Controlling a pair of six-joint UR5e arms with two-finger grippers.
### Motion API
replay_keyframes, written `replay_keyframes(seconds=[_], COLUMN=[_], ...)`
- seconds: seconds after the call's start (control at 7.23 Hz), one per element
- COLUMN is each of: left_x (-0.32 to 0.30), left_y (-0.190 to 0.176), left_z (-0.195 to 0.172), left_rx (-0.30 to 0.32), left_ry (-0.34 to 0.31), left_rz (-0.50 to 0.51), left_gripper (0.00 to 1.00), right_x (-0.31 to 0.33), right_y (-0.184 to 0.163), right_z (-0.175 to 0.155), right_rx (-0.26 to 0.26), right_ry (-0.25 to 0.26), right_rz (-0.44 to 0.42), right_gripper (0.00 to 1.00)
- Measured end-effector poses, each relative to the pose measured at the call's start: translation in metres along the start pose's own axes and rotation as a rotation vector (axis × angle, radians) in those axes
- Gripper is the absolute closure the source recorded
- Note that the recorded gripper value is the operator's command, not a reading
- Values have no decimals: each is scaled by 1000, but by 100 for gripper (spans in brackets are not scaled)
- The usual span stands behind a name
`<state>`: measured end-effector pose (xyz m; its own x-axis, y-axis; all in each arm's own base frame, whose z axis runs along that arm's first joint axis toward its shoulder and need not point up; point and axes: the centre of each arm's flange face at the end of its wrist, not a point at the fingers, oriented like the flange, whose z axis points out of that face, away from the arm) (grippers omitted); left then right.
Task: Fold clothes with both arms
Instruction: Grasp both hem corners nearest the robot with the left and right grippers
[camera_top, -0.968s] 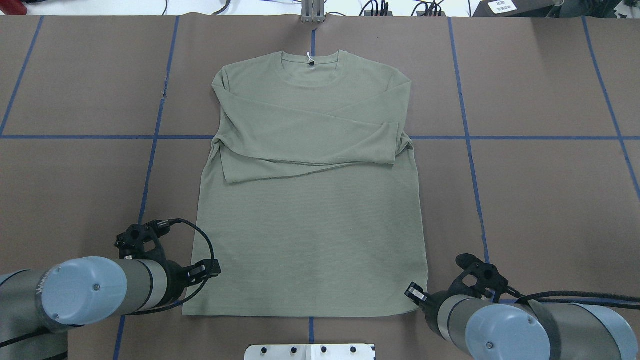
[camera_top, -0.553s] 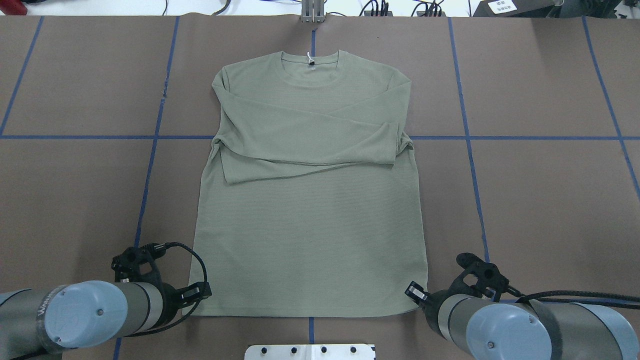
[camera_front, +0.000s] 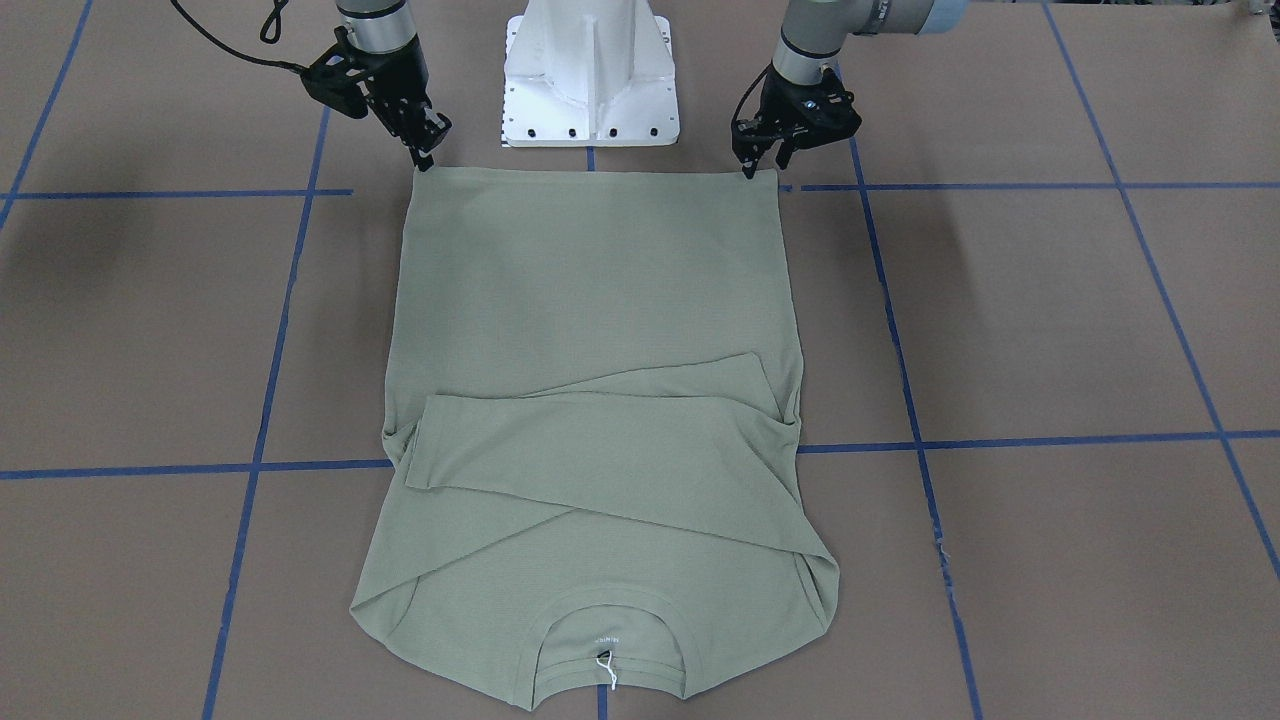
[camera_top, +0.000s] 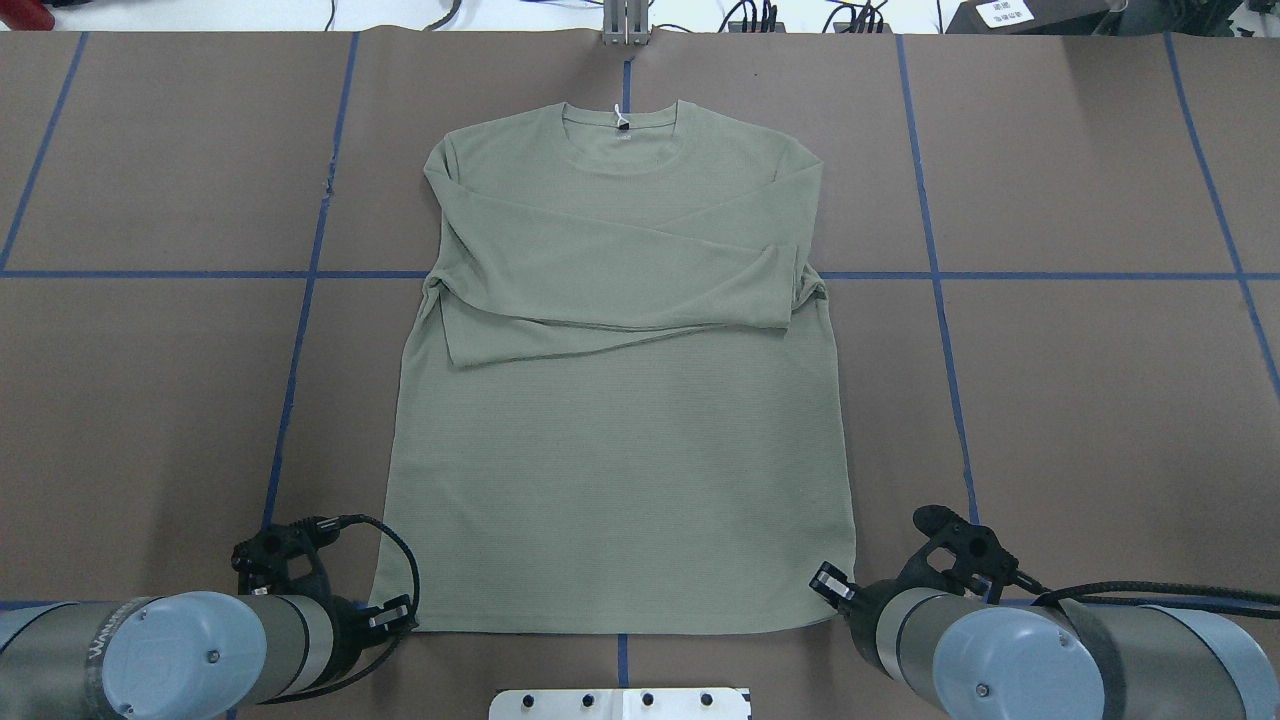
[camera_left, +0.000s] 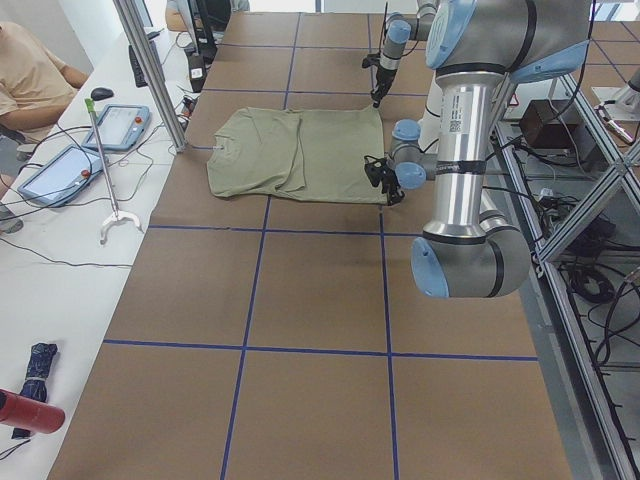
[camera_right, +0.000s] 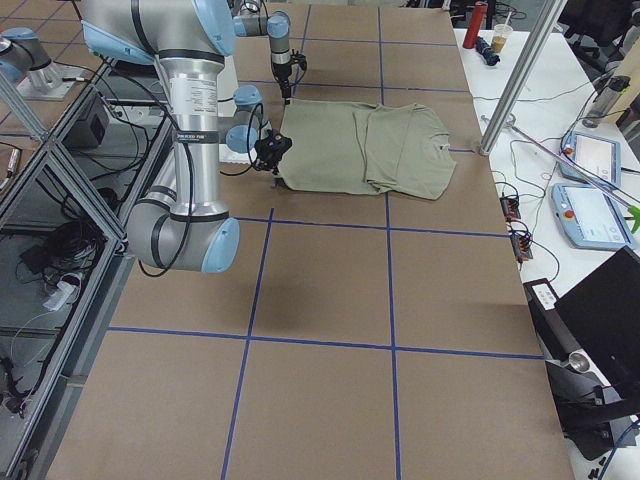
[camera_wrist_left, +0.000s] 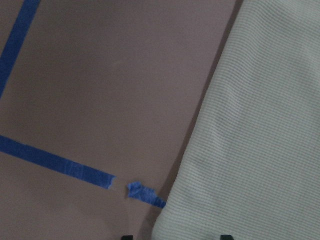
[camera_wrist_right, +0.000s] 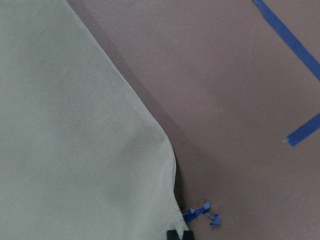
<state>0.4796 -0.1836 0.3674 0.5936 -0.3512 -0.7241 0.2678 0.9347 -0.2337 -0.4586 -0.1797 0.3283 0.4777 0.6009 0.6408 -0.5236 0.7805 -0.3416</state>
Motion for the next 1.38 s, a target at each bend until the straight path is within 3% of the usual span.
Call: replay_keyframes(seconds=[0.28, 0.41, 0.69, 0.83, 1.38], left_x=[-1, -1, -1, -1, 4], left_y=[0, 0, 0, 0, 1], left_z=[1, 1, 2, 1, -7], left_rx=[2, 3, 4, 4, 0], left_ry=[-4, -4, -5, -4, 13], left_rz=[2, 3, 4, 5, 8], left_gripper=[47, 57, 90, 100, 100], right_x=[0, 0, 1, 1, 1], right_y=[0, 0, 0, 0, -1], right_z=[0, 0, 0, -1, -1], right_rx=[1, 1, 2, 3, 7], right_ry=[0, 0, 1, 1, 0], right_rz=[0, 0, 0, -1, 0], right_gripper=[100, 100, 100, 100, 100])
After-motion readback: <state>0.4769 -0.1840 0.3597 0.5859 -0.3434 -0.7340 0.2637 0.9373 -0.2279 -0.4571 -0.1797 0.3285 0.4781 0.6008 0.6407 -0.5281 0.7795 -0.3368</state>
